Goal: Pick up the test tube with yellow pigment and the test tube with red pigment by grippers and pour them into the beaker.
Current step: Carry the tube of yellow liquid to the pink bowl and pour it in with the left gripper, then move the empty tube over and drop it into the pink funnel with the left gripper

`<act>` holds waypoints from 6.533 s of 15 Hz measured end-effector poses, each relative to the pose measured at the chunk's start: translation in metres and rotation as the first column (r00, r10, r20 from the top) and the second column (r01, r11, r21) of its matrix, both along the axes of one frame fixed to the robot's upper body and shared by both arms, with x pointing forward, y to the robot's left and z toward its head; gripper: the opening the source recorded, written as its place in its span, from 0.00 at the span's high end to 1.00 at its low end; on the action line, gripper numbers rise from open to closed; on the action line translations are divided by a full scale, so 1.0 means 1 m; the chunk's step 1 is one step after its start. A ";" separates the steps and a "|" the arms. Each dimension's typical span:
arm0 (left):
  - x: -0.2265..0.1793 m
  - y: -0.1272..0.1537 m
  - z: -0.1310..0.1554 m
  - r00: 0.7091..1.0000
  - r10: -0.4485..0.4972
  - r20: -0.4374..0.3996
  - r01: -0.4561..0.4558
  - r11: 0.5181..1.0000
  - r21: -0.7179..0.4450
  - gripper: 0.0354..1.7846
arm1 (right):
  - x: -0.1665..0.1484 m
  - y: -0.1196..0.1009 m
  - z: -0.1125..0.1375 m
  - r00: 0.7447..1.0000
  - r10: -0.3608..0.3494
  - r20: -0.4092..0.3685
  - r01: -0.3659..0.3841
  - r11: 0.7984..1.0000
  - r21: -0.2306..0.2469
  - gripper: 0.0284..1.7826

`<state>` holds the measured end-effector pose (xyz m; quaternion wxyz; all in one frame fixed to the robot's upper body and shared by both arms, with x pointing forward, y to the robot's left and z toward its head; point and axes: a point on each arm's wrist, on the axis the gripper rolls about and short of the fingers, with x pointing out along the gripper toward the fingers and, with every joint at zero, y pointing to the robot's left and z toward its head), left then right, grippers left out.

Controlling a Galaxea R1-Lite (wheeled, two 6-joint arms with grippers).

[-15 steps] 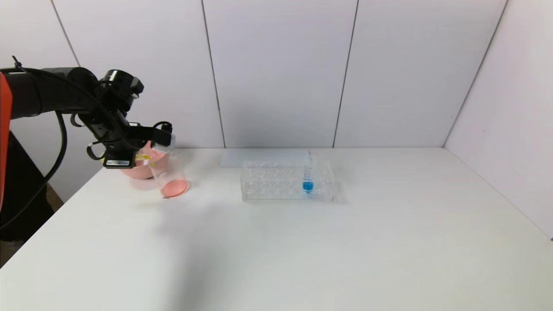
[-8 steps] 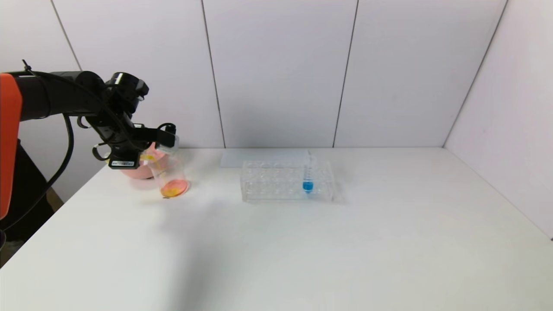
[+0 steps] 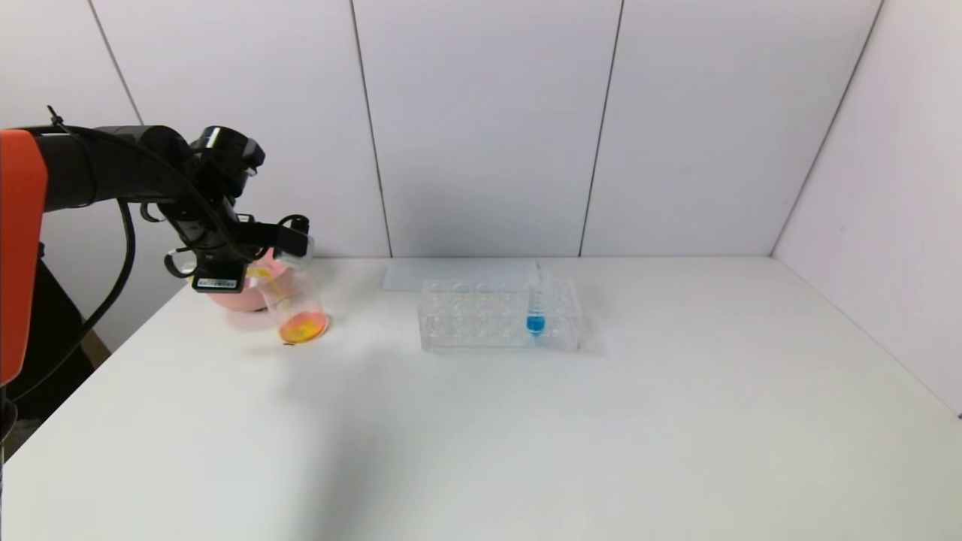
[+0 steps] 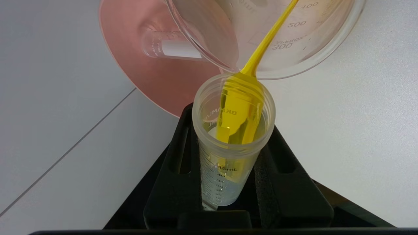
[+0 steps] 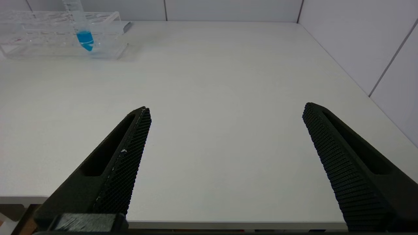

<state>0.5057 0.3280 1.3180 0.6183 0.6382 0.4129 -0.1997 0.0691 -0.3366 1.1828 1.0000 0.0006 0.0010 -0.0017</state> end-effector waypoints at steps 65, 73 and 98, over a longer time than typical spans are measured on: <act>0.003 -0.024 0.001 0.999 -0.010 0.034 0.008 0.997 0.073 0.75 | 0.000 0.000 0.000 1.000 0.000 0.000 0.000 1.000 0.000 0.05; 0.002 -0.026 0.001 0.999 -0.004 0.032 0.001 0.995 0.099 0.75 | 0.000 0.000 0.000 1.000 0.000 0.000 0.000 1.000 0.000 0.05; -0.003 -0.027 0.011 0.997 0.017 0.073 -0.019 0.999 0.035 0.75 | 0.000 0.000 0.000 1.000 0.001 0.000 -0.001 1.000 0.000 0.05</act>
